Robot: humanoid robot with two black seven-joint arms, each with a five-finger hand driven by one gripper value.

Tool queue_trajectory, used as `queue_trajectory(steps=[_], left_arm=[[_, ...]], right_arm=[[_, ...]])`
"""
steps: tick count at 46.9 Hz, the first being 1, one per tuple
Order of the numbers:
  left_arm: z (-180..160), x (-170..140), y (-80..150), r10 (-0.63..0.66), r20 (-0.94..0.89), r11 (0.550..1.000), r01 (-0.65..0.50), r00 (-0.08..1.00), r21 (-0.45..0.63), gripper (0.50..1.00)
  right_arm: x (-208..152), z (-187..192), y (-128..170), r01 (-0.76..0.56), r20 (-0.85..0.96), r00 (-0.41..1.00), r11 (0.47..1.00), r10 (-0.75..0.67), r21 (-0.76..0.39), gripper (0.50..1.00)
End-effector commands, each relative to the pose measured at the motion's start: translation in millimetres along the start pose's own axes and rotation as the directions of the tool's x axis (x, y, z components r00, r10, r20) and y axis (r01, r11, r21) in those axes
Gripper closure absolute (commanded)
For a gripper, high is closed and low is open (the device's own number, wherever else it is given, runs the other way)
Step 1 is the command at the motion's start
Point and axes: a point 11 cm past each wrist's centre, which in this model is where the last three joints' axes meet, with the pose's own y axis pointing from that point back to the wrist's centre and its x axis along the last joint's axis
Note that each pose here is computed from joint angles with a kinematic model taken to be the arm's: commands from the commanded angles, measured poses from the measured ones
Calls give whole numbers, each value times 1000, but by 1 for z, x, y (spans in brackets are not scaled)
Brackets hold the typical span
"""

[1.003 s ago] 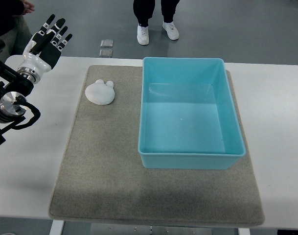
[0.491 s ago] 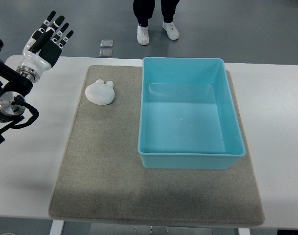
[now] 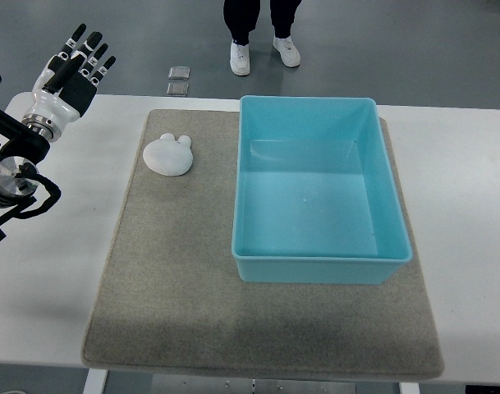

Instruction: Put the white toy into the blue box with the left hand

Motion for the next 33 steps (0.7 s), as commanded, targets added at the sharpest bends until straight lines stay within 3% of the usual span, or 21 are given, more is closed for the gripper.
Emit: queue_trajectory(steps=[1,15,33], left_arm=[[-2,-3,0,-8,-3,1000,8,1000,8,500],[-23,-17,1,29,-5,991,-28,1000,127,500],[-23,-26,1,-6,-11,991,7,1000,133,500]], right_arm=[[0,0,0,0,0,1000,1000,0,0,564],[0,0,0,0,0,1000,1000,0,0,564],[0,0,0,0,0,1000,1000,0,0,564]])
